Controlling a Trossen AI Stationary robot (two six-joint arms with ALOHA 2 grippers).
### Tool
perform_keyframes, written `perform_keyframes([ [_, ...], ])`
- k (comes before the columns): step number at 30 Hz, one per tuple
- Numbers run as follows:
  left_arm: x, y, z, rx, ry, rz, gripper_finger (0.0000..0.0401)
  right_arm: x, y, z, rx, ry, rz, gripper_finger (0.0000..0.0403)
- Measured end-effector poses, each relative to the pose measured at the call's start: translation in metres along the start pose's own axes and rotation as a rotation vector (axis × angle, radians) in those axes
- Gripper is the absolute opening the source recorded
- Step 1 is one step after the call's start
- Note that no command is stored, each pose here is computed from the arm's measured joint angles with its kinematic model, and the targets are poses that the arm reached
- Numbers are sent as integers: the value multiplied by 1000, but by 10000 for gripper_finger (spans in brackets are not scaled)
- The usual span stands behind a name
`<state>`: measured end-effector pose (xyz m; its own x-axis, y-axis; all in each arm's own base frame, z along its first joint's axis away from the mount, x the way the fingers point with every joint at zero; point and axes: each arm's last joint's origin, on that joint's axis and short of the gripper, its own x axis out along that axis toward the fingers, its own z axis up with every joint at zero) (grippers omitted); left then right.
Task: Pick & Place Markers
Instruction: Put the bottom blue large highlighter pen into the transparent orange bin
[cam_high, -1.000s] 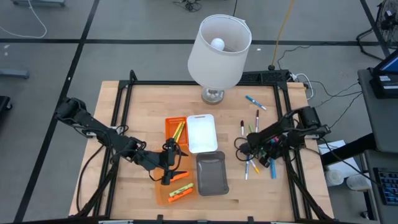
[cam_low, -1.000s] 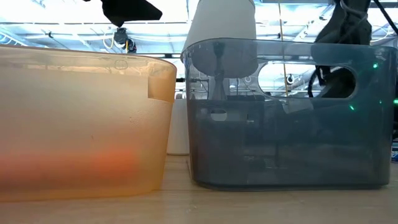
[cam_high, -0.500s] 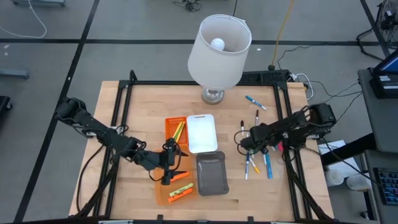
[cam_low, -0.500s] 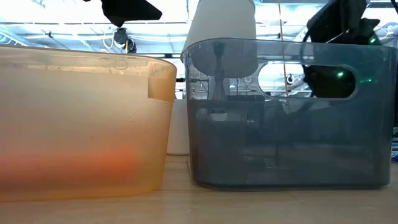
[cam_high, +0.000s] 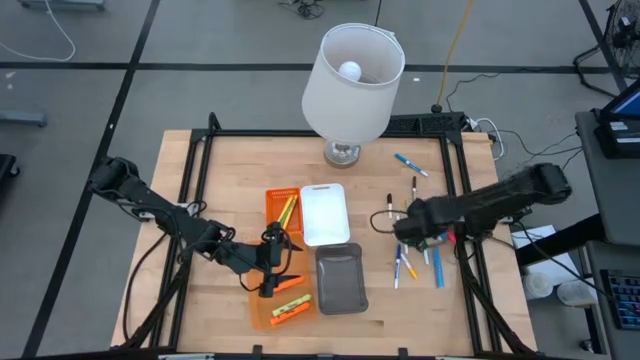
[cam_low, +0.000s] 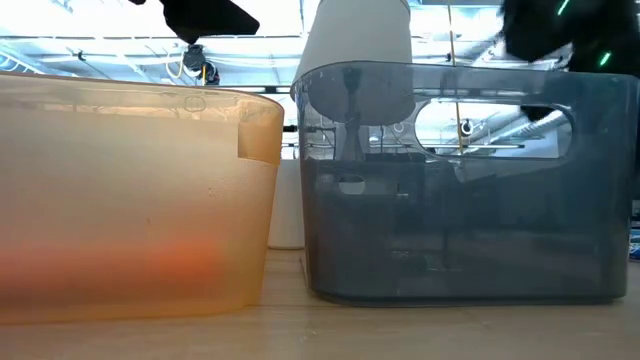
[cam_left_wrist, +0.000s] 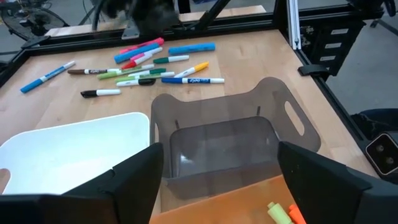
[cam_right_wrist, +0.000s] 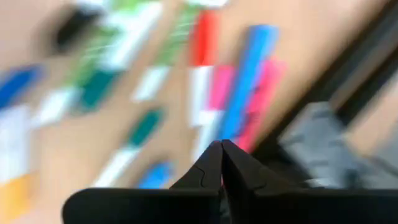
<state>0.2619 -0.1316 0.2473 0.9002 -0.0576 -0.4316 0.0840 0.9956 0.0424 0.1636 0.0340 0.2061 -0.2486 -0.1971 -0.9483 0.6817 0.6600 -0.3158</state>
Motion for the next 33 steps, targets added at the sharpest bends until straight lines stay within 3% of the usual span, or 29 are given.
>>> perform_keyframes([
  [5,0,0,0,-12,-1,0,309,-14,8,-36,-14,-66,346,12],
  [10,0,0,0,-17,4,1,312,4,19,-69,68,44,513,77],
  [15,0,0,0,-16,3,1,322,26,19,-85,198,245,450,162],
  [20,0,0,2,-21,-15,-2,328,42,19,-85,259,200,441,207],
  [28,0,0,2,-14,-16,-2,317,68,21,-81,306,125,491,221],
  [33,0,0,1,-13,-14,-2,310,83,16,-82,325,170,434,213],
])
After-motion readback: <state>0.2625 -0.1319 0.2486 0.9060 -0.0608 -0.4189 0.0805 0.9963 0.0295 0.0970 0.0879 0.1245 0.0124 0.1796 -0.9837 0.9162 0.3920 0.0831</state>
